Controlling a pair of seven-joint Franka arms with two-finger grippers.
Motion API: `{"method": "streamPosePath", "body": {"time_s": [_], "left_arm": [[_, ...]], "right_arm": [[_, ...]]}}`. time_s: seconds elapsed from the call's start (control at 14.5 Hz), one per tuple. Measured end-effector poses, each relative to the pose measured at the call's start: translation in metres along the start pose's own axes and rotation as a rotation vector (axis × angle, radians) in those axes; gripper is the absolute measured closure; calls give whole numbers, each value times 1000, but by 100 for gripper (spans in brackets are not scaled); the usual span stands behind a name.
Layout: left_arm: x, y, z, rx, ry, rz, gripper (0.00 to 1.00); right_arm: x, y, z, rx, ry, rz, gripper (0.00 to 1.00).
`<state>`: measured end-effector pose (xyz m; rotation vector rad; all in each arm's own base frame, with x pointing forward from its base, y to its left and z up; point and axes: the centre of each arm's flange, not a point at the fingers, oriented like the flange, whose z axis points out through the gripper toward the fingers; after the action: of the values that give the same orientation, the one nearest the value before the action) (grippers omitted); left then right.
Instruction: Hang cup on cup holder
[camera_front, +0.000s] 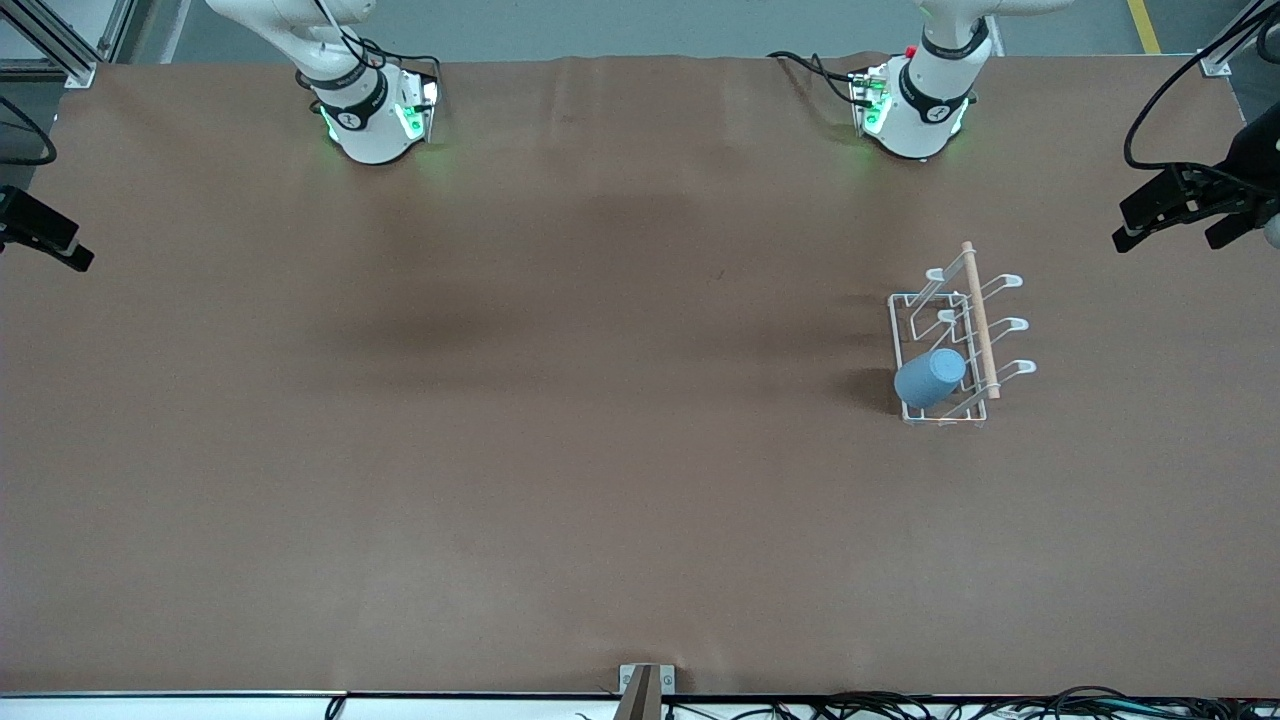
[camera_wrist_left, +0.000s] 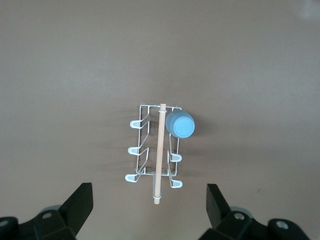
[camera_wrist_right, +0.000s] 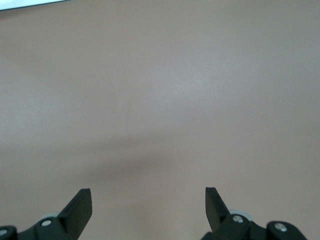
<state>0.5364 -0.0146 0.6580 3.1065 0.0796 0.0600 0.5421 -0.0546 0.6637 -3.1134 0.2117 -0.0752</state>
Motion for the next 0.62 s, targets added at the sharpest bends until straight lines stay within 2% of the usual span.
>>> {"method": "streamPosePath", "body": {"time_s": [0.62], "left_arm": [[6,4,12,2,-21,9,0]], "right_arm": [[-1,1,1,-1,-9,2,0]]}}
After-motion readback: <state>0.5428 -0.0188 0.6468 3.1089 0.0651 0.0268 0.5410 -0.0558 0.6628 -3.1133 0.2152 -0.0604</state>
